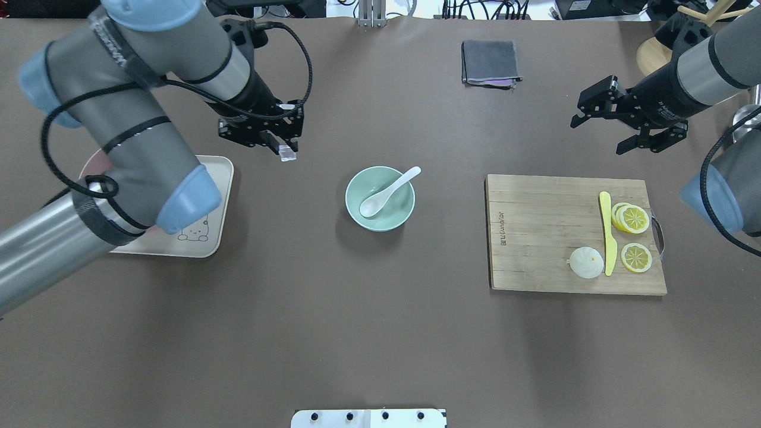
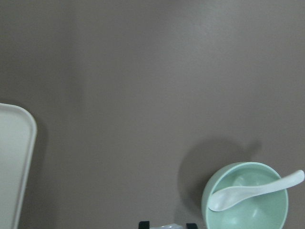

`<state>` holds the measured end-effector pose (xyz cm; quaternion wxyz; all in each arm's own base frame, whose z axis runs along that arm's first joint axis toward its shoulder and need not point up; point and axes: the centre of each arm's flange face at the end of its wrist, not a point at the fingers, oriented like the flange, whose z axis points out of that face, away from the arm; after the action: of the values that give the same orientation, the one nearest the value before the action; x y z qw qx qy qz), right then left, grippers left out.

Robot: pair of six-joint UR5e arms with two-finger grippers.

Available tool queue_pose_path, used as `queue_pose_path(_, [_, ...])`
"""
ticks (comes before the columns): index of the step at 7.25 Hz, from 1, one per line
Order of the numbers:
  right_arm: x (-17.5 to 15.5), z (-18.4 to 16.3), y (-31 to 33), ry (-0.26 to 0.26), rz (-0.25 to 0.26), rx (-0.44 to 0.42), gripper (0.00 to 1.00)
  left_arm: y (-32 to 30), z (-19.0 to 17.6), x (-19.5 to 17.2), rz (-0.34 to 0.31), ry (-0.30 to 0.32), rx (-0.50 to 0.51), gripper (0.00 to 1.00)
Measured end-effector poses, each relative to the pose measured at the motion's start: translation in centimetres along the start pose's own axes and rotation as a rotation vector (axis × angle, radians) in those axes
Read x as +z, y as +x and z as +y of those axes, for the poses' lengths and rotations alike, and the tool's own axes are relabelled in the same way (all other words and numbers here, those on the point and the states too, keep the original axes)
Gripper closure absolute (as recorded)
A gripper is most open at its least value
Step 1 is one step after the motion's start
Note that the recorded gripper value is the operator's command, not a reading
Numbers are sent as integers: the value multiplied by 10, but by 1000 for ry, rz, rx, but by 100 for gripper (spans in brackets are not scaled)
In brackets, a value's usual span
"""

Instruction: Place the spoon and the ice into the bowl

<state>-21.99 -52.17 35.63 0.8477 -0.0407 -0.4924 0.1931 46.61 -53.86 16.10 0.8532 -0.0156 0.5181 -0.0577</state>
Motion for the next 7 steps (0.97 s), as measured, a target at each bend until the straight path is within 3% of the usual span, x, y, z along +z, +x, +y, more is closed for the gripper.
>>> queue_pose_path(1, [0,0,1,0,1,0,0,33,5,23,15,15,-8,2])
queue_pose_path(4, [2,0,9,-2,9,6,0,51,20,54,24,63,9,2])
queue_pose_path(6, [-1,-1,20,3,15,0,0,-3,25,41,9,73,33,2])
queue_pose_path(7, [-4,-5,32,10,23,-27,0,-49,24,20,-30,76,68,2])
